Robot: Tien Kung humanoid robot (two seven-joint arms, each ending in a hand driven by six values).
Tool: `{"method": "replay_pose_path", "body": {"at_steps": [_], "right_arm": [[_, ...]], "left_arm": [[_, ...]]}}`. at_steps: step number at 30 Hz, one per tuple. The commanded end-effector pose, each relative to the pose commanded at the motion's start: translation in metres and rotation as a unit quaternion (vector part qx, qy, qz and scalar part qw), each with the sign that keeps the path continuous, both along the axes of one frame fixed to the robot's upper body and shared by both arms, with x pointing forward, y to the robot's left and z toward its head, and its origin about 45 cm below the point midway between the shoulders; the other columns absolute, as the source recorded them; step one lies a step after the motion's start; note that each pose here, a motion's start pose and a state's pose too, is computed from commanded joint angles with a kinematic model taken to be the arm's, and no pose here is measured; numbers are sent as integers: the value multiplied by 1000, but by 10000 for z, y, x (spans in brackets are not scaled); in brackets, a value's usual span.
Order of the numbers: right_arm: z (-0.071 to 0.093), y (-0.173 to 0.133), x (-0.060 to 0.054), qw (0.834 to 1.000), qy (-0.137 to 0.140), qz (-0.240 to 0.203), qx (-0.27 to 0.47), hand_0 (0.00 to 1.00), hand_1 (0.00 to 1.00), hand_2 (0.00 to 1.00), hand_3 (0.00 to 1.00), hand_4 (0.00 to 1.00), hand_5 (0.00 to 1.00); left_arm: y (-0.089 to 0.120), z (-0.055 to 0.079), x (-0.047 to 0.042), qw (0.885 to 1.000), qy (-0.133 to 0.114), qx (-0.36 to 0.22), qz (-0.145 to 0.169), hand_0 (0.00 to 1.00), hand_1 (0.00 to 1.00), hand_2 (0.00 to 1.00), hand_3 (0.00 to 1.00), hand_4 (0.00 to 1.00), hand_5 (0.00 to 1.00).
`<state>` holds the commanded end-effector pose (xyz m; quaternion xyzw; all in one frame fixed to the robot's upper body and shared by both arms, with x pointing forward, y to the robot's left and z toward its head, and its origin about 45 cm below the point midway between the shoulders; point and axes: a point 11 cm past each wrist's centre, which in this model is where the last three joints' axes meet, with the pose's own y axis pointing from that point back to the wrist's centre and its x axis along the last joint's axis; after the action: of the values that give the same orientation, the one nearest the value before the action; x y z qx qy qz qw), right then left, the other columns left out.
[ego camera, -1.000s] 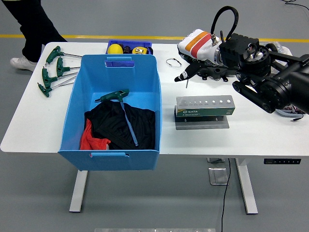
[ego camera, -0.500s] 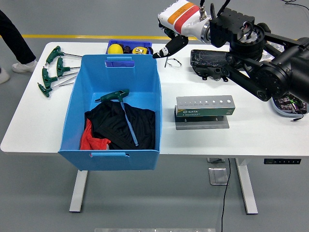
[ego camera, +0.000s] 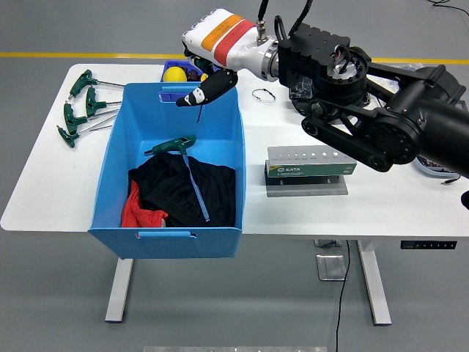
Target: Lift tool from toolbox,place it in box,lift tool from toolbox,place it in box
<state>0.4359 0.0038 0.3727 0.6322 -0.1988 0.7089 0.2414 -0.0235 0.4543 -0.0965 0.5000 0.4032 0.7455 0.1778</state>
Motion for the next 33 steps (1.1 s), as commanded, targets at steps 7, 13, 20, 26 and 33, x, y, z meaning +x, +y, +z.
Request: {"method": "replay_pose_path", "body": {"at_steps": [7,13,20,26,33], "right_arm": [[-263,265,-278,998,10,46,-30,2,2,9,14,915,714],[-405,429,-414,996,11,69,-55,2,2,10,17,891,696],[-566,415,-467,994,13,77,-79,2,2,25,23,872,682],[-782,353,-488,992,33,78,-98,29,2,54,48,875,681],[-880,325,-509,990,41,89,-104,180,163,247,321,898,659]], "left_arm": [[-2,-1,-7,1000,1,-1,-1,529,465,476,662,718,638],[14,4,4,1000,0,0,-3,526,467,476,662,719,640],[20,6,0,1000,-1,1,-2,526,466,476,663,719,639],[17,5,16,1000,-1,0,-3,525,466,476,663,721,640],[10,3,31,1000,-1,-1,-5,525,466,475,663,720,639]]}}
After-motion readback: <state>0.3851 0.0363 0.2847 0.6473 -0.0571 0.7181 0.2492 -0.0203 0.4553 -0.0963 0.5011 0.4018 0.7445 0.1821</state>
